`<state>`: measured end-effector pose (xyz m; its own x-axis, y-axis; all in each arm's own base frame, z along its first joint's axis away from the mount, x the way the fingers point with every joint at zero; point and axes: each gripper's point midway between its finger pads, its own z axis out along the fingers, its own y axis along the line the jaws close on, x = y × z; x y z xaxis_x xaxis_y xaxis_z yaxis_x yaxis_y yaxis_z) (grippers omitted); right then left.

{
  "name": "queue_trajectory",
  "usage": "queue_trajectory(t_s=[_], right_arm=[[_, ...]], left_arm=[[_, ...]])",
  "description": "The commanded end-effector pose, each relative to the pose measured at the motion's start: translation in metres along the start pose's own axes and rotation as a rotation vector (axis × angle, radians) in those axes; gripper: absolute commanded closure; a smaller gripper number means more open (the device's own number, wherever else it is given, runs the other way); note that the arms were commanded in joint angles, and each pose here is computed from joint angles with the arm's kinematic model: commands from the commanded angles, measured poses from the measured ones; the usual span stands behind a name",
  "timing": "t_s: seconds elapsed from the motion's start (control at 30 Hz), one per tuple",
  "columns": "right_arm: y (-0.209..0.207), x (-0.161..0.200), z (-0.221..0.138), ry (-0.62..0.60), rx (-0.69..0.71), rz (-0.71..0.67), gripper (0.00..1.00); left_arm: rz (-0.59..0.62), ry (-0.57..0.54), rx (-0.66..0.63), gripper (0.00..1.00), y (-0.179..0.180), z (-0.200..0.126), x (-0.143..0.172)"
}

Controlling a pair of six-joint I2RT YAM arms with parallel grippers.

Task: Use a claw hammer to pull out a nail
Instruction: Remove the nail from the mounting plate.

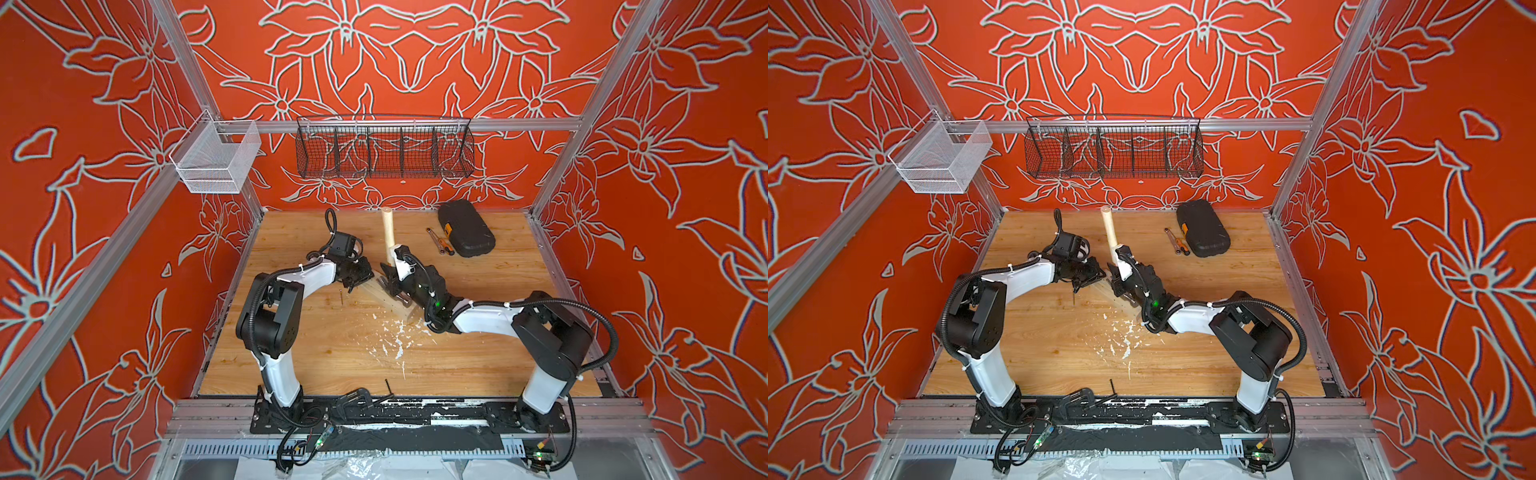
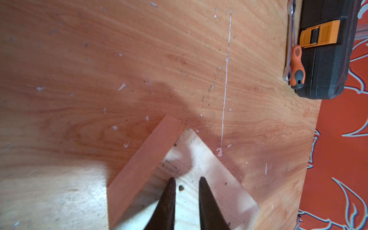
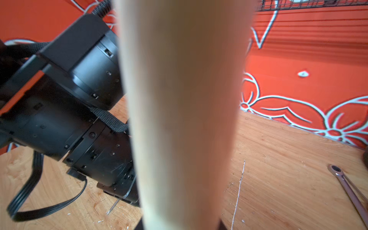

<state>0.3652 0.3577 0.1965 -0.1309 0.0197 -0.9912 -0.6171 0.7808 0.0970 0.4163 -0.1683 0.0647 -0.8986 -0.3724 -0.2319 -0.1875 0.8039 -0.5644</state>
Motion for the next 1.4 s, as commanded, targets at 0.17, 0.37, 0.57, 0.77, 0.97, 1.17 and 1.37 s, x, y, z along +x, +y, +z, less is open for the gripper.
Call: queue_trajectory(t_s=[0.17,0.37,0.57,0.77,0.97,1.17,1.37], right_arm=[[0.010,-0.067,-0.057,-0.341,-0.074,0.129,1.00],[0.010,-0.043,-0.070,-0.321,-0.056,0.093,1.00],[0.010,-0.037,-0.064,-0.308,-0.049,0.068,1.00],[0.026,-0.073,-0.032,-0.309,-0.077,0.022,1.00],[0.034,-0.097,-0.008,-0.320,-0.090,0.016,1.00],[0.030,-0.113,-0.025,-0.359,-0.084,0.039,1.00],[0.025,-0.112,-0.052,-0.389,-0.088,0.063,1.00]], left_arm=[[-0.083,0.204,-0.208,0.78,0.059,0.015,0.062],[-0.099,0.207,-0.202,0.78,0.058,0.019,0.062],[-0.106,0.212,-0.203,0.78,0.059,0.022,0.063],[-0.099,0.209,-0.190,0.78,0.055,0.019,0.061],[-0.084,0.200,-0.194,0.78,0.053,0.013,0.059],[-0.074,0.192,-0.183,0.78,0.050,0.009,0.059],[-0.074,0.190,-0.177,0.78,0.048,0.009,0.058]])
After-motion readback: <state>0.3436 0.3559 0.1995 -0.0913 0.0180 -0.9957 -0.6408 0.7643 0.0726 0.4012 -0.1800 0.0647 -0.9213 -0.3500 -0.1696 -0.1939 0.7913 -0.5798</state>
